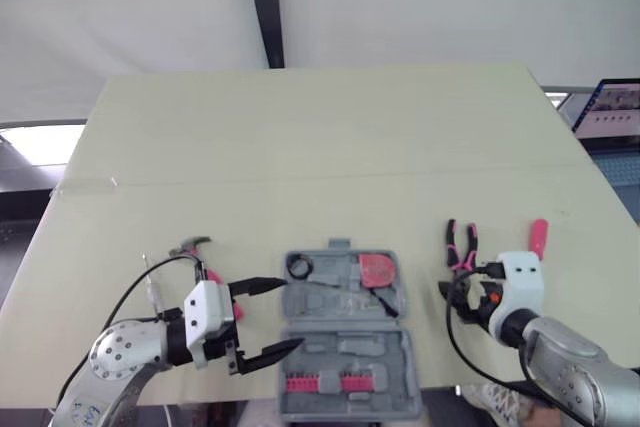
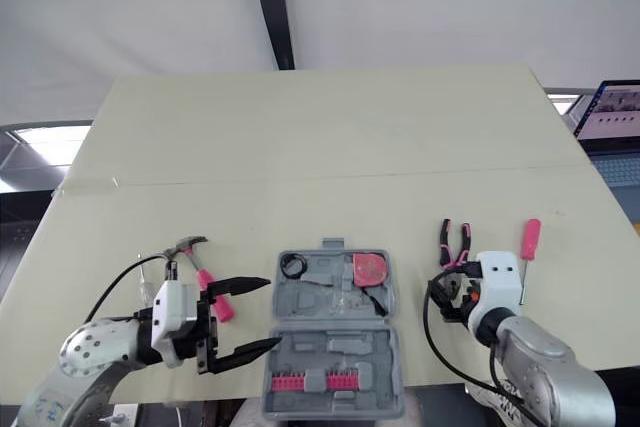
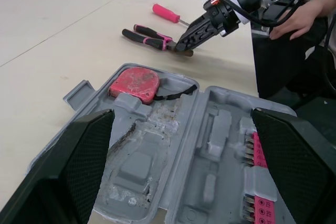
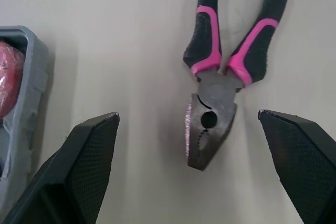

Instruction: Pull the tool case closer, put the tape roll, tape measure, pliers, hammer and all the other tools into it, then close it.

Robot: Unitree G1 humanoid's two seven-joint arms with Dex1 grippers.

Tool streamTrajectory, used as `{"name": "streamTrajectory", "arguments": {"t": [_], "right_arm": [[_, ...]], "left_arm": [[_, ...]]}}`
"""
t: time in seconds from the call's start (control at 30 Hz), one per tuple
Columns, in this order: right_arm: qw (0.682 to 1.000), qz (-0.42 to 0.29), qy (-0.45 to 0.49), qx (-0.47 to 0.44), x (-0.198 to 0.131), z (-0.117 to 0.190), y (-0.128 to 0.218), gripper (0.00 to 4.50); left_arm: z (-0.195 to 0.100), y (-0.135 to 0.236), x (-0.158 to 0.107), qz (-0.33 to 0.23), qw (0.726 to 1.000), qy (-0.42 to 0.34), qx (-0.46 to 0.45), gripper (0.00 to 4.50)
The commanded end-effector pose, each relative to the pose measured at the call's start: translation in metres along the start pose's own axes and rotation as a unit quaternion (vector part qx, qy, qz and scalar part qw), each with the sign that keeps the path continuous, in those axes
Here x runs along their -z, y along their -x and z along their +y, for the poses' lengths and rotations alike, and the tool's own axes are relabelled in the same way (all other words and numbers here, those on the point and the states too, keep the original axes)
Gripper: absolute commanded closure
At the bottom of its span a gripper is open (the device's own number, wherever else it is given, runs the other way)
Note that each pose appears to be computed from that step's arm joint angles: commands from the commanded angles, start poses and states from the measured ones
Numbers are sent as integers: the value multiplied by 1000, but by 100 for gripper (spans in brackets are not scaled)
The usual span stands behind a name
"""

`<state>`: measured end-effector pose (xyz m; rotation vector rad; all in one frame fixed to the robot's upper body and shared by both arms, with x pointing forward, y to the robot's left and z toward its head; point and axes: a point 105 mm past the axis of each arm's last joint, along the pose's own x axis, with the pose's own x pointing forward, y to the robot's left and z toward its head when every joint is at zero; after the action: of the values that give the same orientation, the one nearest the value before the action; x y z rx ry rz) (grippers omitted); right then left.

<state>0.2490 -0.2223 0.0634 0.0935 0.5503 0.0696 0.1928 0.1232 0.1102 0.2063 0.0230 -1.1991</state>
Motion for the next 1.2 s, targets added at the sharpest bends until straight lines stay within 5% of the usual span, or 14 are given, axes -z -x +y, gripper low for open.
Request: {"name": "streamTrajectory", "arguments": {"t": [0.03,0.6,0.7,0.83,0.9,1.2], "right_arm": [[1000,0,-6,27,-1,-2,-7,3],[999,14,10,38,2,-2,-25,3],[999,16,9,38,3,-3,-24,85],[999,18,9,40,3,-4,-23,297],[999,18,9,42,3,-4,-23,355],[999,4,48,26,-13,-13,-20,354]], "left_arm": [[-1,-3,-4,-8,1000,-16,-3,0],[-1,2,1,0,1000,-19,-21,0],[-1,1,0,-1,1000,-19,-20,0],[-1,-2,-3,-3,1000,-21,-20,0],[0,-4,-5,-4,1000,-21,-19,0],[3,-3,-11,-9,999,-17,-30,0]]}}
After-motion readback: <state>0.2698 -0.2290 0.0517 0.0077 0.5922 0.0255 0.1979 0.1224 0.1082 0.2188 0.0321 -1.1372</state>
